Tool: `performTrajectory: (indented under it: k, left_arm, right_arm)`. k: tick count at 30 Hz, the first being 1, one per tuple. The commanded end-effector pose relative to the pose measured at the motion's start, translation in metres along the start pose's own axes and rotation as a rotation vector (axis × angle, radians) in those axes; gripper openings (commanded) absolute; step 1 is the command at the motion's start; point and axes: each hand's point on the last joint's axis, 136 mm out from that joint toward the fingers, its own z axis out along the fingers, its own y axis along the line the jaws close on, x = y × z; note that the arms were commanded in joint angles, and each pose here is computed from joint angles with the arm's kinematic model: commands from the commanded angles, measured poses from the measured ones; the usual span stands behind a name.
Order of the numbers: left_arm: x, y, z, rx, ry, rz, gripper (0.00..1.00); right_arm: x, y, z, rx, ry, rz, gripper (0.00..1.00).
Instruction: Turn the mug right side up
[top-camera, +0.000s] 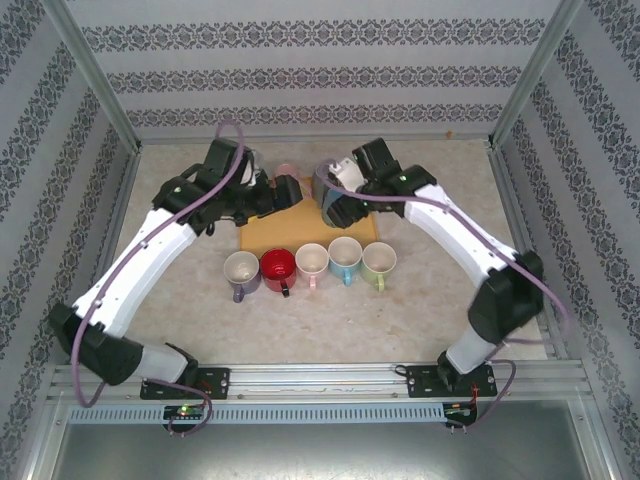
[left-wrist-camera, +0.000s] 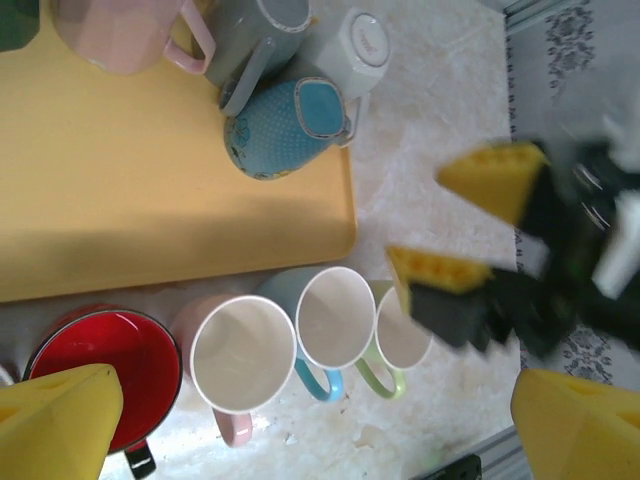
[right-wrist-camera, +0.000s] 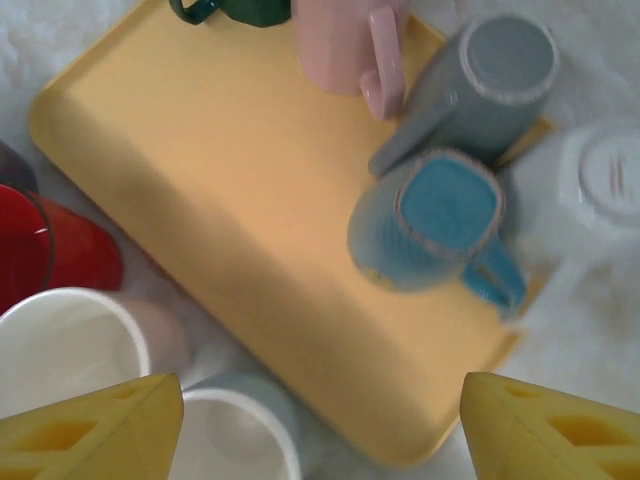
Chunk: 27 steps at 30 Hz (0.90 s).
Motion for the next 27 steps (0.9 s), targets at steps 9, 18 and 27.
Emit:
performTrajectory:
  k: [9, 18, 27]
  left_arm:
    - [0.039, 0.026, -0.04, -0.018, 0.021, 0.091, 1.0]
    - [0.051, 0.036, -0.036, -0.001, 0.037, 0.091, 1.0]
    - [0.056, 0.043, -0.03, -0.001, 0.045, 0.071, 1.0]
  right_arm:
    - [-0.034, -0.031, 0.052, -0.097, -0.059, -0.372, 0.74]
    - [-0.027, -0.059, 0.085, -0.027, -0.005, -0.277, 0.74]
    - [-0.024, -0.053, 0.102, -0.056, 0.009, -0.271, 0.73]
